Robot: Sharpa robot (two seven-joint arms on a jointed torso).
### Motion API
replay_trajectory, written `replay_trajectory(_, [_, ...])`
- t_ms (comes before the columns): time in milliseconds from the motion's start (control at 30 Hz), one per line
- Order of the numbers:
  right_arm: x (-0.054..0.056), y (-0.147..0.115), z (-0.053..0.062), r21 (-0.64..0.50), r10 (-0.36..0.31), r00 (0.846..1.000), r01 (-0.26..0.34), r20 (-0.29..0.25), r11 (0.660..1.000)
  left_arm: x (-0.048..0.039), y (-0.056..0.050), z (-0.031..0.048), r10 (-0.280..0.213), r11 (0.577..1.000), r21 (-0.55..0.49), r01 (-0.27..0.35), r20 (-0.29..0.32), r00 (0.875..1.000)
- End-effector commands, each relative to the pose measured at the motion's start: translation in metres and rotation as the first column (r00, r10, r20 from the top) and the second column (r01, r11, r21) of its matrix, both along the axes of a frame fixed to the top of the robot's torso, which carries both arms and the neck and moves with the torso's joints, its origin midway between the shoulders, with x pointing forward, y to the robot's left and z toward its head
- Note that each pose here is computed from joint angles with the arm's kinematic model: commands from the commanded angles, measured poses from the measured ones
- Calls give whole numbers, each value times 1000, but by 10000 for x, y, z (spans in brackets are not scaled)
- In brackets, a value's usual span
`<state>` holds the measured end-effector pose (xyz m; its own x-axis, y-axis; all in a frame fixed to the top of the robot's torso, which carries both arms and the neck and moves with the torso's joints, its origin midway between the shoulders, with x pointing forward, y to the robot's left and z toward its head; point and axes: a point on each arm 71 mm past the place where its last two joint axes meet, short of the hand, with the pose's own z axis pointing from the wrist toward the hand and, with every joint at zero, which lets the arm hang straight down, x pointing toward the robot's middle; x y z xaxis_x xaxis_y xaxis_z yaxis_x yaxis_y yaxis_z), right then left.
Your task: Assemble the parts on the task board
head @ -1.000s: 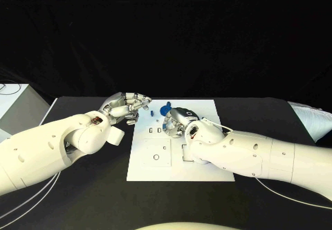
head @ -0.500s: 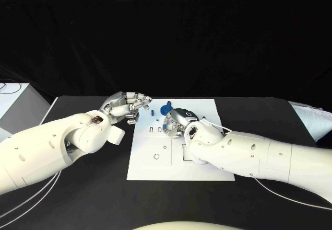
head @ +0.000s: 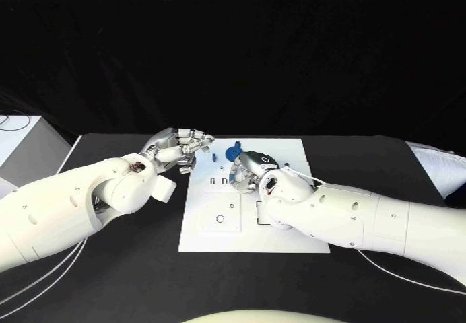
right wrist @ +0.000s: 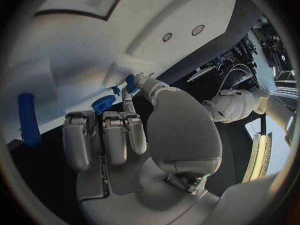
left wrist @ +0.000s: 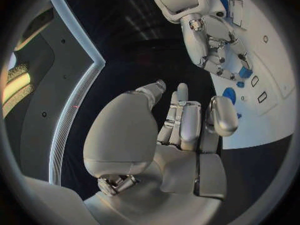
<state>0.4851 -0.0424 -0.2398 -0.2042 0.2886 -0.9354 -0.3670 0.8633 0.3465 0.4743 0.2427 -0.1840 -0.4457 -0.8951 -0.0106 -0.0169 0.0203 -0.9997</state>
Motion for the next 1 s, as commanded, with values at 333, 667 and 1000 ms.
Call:
replay_trajectory(333, [-30, 30, -37, -21, 30, 999, -31, -10, 999, -4, -24, 2, -18, 1000, -9, 18, -1, 1000])
replay_trajectory(667, [-31, 29, -40, -22, 33, 999, -33, -10, 999, -4, -21, 1, -19, 1000, -9, 19, -2, 1000])
replay_trajectory(1000, [-26, 27, -34, -11, 30, 1000, -30, -4, 999, -5, -19, 0, -21, 1000, -8, 21, -4, 1000])
